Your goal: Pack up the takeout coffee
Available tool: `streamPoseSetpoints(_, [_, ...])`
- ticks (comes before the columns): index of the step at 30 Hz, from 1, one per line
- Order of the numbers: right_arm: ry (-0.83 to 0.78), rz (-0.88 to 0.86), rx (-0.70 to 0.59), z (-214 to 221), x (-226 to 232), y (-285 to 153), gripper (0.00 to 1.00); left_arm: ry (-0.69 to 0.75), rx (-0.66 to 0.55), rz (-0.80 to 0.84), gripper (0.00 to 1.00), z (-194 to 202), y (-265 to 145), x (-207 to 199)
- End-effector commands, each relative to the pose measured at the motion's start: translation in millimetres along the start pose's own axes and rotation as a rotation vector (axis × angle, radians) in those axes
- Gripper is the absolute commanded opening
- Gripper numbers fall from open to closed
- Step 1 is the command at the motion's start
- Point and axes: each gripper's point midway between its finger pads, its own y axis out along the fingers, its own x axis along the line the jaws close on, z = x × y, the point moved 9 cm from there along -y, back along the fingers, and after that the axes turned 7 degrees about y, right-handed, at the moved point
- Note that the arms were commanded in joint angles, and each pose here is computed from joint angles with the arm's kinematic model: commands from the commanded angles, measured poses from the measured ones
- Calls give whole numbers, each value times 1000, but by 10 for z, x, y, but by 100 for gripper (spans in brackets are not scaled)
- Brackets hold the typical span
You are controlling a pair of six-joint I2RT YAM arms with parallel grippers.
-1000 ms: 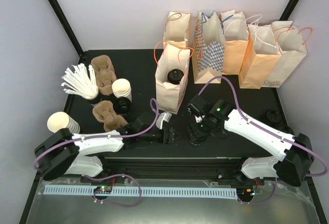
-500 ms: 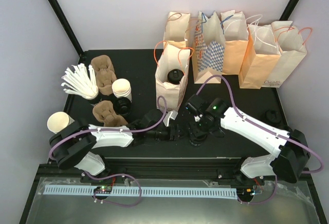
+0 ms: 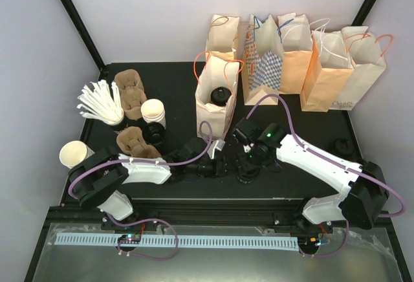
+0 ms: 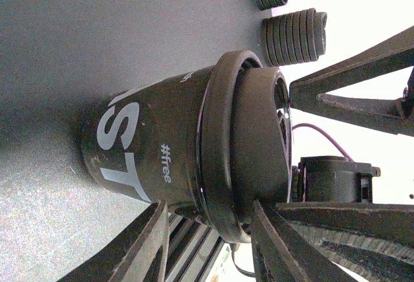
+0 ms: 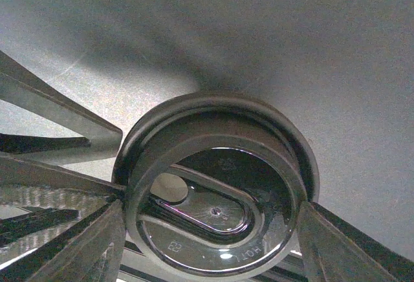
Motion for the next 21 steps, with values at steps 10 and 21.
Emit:
streamPoseSetpoints(10, [3,-41,27,35,6,52,81,32,-20,78,29,-127,61,-169])
streamPoseSetpoints(21, [-21,-46,-36,-3,-1,-119,84,36,-8,52,24,-103,48,-139])
